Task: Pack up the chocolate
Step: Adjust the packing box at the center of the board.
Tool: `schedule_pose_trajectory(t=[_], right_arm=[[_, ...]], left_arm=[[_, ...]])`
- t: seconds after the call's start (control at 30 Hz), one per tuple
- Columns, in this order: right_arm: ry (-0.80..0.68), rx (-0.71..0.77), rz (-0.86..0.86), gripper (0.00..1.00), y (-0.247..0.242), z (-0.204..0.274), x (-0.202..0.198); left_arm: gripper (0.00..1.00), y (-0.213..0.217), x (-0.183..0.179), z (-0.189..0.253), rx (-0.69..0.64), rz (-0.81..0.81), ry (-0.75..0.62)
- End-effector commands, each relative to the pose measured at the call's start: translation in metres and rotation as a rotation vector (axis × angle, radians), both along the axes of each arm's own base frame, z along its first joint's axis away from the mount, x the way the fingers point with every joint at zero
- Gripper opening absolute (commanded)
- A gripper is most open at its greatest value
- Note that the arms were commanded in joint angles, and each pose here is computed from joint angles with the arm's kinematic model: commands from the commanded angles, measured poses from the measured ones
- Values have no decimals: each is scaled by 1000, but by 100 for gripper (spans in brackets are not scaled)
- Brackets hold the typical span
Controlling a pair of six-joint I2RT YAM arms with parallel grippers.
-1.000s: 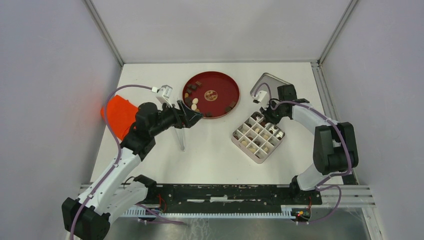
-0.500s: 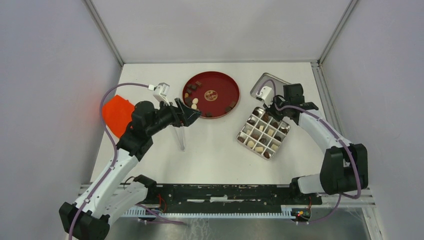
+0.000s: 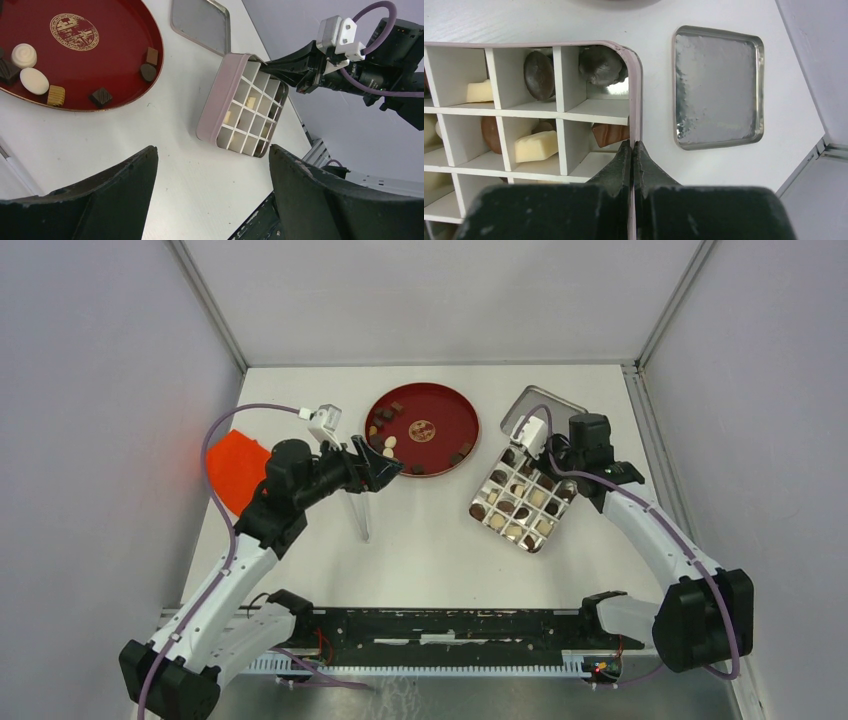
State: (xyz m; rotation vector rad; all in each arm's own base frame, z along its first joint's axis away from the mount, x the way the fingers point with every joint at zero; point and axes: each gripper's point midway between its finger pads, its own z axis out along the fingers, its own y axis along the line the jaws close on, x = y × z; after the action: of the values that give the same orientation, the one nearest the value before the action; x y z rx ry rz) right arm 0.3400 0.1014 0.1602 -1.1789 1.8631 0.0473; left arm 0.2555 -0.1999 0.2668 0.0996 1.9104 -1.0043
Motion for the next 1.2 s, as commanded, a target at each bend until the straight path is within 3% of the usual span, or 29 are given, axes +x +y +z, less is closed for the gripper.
schedule_pose_trajectory(t=[0.0, 0.53, 0.97, 1.03, 1.17], right_arm=[[-129, 39, 11, 0, 7, 29, 9], [-92, 82, 75, 0, 28, 26, 2], [166, 5, 254, 0, 77, -52, 4], [203, -6, 235, 5, 83, -62, 6], [298, 9, 231, 35, 93, -70, 8]], left_arm=[[86, 1, 3, 24, 3, -8, -77], [86, 1, 2, 26, 3, -8, -81], [86, 4, -6, 21, 0, -8, -76], [86, 6, -7, 20, 2, -3, -78], [86, 7, -9, 18, 8, -4, -74]])
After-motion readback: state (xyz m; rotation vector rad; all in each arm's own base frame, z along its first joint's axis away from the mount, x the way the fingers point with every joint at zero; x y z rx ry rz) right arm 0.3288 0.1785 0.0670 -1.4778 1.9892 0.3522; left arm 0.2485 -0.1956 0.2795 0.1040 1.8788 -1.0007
